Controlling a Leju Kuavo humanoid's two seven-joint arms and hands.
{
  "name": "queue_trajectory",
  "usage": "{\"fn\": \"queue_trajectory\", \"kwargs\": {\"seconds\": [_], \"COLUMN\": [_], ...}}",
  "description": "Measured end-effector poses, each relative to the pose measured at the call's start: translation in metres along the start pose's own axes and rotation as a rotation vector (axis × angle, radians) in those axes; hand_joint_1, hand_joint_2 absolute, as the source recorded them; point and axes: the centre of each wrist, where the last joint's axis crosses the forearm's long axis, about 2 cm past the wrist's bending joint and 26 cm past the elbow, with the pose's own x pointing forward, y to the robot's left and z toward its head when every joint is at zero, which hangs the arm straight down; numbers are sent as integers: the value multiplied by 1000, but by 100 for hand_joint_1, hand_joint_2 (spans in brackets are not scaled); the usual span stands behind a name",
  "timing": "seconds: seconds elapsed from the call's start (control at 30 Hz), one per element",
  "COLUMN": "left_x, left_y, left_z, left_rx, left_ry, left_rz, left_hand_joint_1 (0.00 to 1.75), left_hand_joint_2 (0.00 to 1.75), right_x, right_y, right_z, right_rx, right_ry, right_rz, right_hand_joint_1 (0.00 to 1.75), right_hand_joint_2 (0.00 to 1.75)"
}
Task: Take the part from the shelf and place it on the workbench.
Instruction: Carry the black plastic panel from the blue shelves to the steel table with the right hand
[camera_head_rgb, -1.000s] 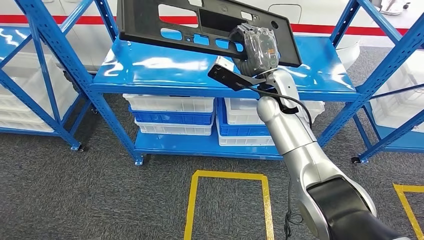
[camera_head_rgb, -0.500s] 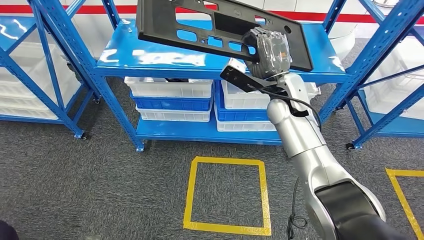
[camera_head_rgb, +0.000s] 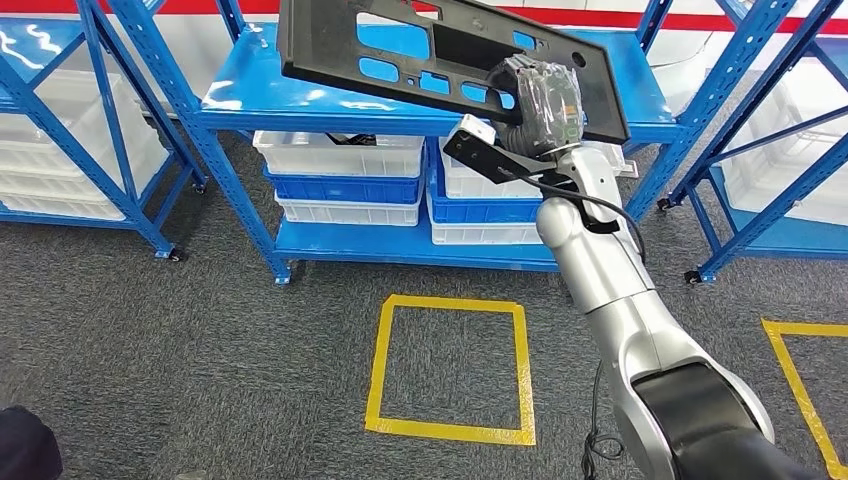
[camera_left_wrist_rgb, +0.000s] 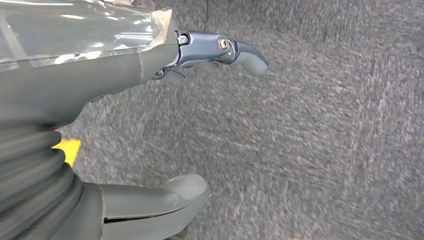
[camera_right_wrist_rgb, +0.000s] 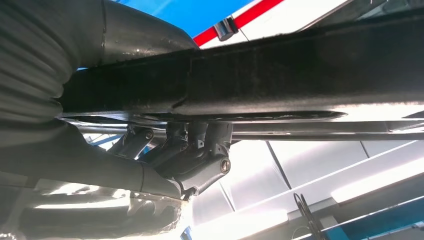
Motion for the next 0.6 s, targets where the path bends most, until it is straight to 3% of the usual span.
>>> {"fn": "queue_trajectory", "kwargs": {"seconds": [0.6], "left_x": [-5], "left_y": [4], "left_z": [2], "left_rx": [16], "left_ry": [9], "left_rz": [-7], "left_hand_joint_1": [0], "left_hand_joint_2": [175], "right_x": [-16], "right_y": [3], "right_z": [21], "right_rx": [19], "right_ry": [39], "right_rz": [-16], "right_hand_joint_1": [175], "right_hand_joint_2": [175]}}
